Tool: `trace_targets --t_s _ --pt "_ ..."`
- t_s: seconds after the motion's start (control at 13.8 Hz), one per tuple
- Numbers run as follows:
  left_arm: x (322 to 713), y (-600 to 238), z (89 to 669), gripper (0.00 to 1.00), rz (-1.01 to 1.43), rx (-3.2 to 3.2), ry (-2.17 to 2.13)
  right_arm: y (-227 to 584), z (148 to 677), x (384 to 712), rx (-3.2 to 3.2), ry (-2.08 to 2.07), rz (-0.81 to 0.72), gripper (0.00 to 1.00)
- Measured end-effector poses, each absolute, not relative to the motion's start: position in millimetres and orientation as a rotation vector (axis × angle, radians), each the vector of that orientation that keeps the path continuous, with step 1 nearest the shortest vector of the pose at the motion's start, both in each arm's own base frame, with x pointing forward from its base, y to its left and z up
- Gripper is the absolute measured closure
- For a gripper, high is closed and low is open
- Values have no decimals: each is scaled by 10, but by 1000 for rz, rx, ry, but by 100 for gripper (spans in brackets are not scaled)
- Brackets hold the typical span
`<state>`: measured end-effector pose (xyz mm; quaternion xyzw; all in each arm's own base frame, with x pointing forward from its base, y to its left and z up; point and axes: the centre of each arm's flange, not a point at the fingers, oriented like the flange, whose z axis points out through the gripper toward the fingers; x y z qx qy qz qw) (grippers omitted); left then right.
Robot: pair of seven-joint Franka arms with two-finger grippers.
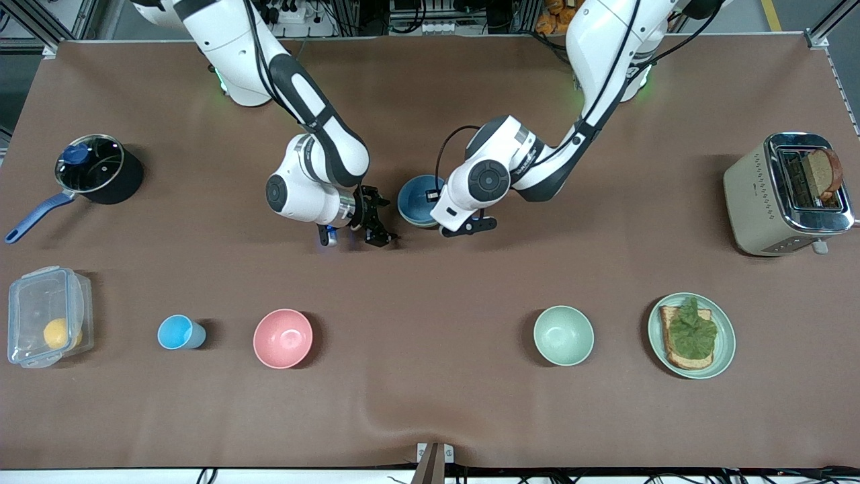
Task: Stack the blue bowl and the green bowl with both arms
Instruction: 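Open both grippers and lift them away from the stacked bowls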
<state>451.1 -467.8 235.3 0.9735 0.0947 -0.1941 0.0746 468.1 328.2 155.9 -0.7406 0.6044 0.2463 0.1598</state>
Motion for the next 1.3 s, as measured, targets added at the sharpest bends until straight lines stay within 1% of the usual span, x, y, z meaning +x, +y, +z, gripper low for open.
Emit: trace_targets --t_s 0.07,0.22,0.43,0.51,0.65,0.87,1.09,1.3 --pt "4520 -4687 2370 53 -578 2919 284 3280 1559 4681 -2123 1716 702 0" --pt "4592 -4675 2442 31 -556 2912 292 3246 1560 4700 -2143 1676 708 0" --pt "4804 -4551 2766 2 -506 2902 317 3161 1613 4779 -2144 1644 720 0" --pt "4892 -4468 2920 0 -486 2912 320 3153 1638 4797 -2142 1639 721 0" --pt "5123 -4208 3252 0 -414 2953 327 3137 1720 4836 -2139 1617 753 0" --pt "5571 -3542 3659 0 -276 3001 421 2904 1901 4991 -2183 1564 810 0" --pt "5949 -2758 3871 0 -161 3058 541 2669 2094 5165 -2218 1524 858 0" --pt "6191 -2153 4024 0 -99 3129 515 2417 2230 5305 -2321 1476 900 0"
